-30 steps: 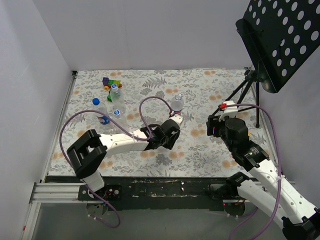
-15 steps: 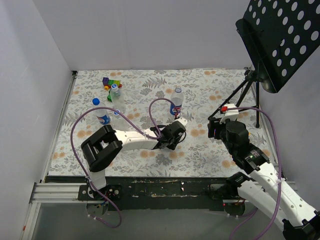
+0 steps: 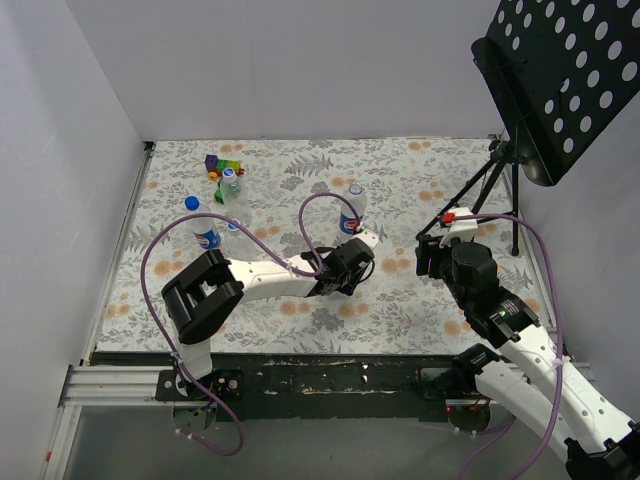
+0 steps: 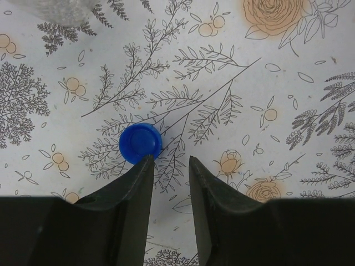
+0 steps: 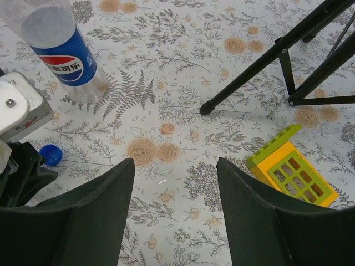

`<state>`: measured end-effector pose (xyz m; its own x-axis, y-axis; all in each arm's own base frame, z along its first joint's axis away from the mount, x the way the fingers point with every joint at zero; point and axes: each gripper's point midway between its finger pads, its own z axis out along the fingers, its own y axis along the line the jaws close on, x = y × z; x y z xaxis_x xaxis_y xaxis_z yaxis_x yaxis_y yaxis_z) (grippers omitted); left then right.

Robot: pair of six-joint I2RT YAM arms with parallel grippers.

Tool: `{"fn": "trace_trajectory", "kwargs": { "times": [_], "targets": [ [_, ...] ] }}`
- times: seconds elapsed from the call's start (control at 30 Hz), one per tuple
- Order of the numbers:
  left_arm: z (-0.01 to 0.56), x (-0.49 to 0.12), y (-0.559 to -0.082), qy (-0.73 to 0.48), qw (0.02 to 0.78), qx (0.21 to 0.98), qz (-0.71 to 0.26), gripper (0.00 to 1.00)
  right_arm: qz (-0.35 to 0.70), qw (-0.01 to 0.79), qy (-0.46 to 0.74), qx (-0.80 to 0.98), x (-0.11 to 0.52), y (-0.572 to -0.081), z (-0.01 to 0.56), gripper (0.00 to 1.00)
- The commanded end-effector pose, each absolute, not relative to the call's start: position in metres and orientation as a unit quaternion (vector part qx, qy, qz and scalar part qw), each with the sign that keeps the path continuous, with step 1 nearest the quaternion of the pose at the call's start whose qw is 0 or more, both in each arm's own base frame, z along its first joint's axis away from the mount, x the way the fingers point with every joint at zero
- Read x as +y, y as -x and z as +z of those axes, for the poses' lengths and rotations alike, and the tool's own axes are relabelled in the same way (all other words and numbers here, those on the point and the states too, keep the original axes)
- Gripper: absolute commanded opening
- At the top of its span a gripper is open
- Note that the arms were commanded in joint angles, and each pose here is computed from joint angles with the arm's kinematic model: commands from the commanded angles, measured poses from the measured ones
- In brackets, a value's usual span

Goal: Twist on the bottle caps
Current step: Pick up the bottle cap from the center of the board.

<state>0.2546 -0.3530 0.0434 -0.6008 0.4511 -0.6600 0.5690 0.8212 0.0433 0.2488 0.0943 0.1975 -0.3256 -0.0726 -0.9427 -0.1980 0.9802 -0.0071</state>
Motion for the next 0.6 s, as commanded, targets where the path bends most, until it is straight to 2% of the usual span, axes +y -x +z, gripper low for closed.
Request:
{"fn": "trace_trajectory", "kwargs": {
  "times": [0.0,0.3,0.57],
  "targets": [
    [0.064,-0.364,-0.267,-0.283,0.373,0.879,-0.088,0.31,0.05,0.597,0.07,0.798,0.09,-0.253,0.211,0.68],
    [0.046,-0.36,-0.269,-0.293,0.363,0.882,-0.066,0.29,0.054,0.595,0.073,0.798,0.091,-0.252,0.21,0.68],
    [0.03,-0.359,-0.26,-0.298,0.33,0.893,-0.069,0.19,0.061,0.59,0.079,0.801,0.094,-0.249,0.207,0.68]
  ]
}}
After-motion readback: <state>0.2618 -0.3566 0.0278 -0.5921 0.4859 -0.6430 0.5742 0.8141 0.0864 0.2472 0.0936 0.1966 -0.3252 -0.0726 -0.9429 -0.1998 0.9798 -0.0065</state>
